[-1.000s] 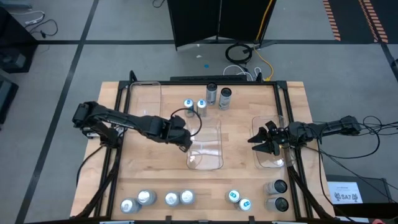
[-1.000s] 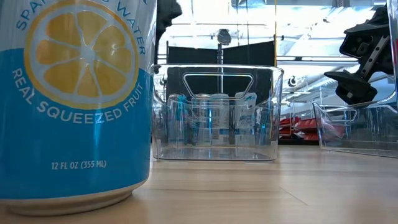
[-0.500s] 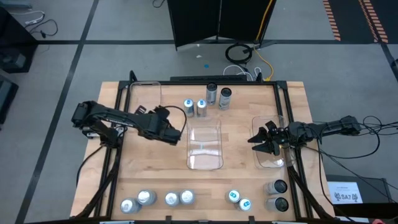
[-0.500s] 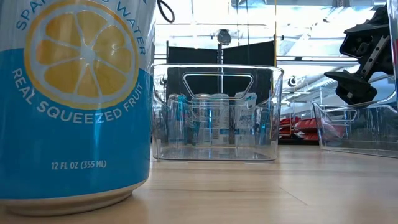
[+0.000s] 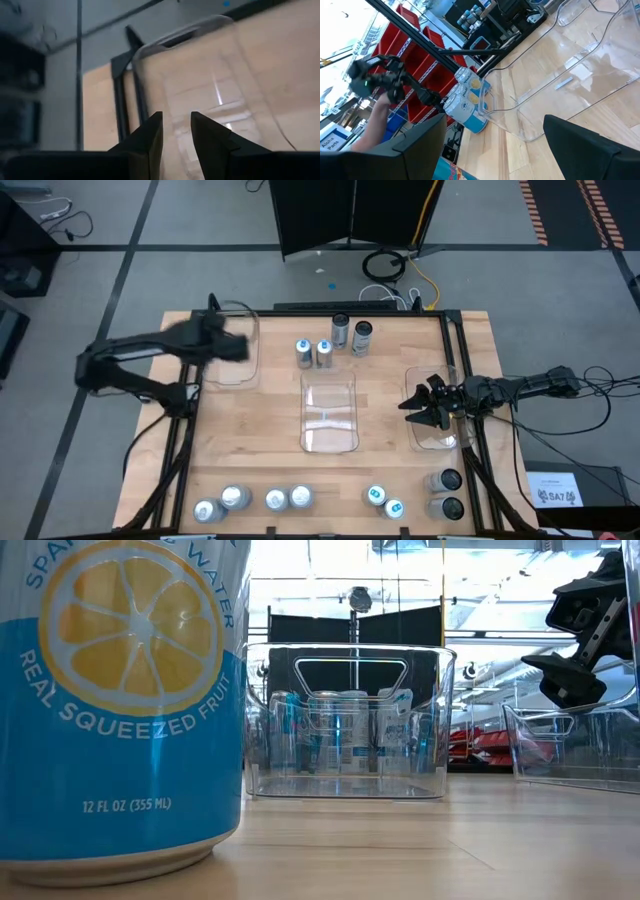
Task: Sort soda cans
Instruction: Move the top left transparent bin to the middle left of the table
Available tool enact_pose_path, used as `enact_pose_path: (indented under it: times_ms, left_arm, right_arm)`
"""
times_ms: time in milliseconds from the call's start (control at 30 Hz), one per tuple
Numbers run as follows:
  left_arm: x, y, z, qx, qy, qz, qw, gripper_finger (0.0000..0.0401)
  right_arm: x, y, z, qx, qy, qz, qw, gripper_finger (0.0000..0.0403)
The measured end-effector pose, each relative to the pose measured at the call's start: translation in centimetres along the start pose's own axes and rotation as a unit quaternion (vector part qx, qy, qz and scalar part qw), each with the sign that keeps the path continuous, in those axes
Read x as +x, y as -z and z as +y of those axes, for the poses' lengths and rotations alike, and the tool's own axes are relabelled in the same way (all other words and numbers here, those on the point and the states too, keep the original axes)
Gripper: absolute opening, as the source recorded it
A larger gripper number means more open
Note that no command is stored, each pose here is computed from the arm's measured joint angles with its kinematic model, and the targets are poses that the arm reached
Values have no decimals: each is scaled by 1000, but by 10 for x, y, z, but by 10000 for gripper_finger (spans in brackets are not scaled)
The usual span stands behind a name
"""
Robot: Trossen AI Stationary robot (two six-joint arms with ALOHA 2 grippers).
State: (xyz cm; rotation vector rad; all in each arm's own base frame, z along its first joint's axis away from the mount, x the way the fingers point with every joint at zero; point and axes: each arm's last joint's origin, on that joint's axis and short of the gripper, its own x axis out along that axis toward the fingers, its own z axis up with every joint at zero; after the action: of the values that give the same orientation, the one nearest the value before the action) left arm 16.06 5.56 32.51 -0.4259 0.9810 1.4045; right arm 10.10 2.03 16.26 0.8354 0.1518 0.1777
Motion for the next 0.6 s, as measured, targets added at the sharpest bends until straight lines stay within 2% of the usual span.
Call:
enact_pose_path:
  times_ms: [133,267,467,600]
  left_arm:
    - [-1,-4,37,-61,26,27,997,112]
    - [-1,-4,55,-84,43,49,994,112]
    - [7,-16,52,-54,84,54,994,112]
    - [17,-24,51,-50,53,55,996,112]
  right_arm:
    - [0,0,0,0,-1,0,1000,325]
    - [0,0,0,0,-1,-1,1000,325]
    - [0,0,0,0,-1,-1,1000,325]
    - [0,0,0,0,-1,-1,1000,325]
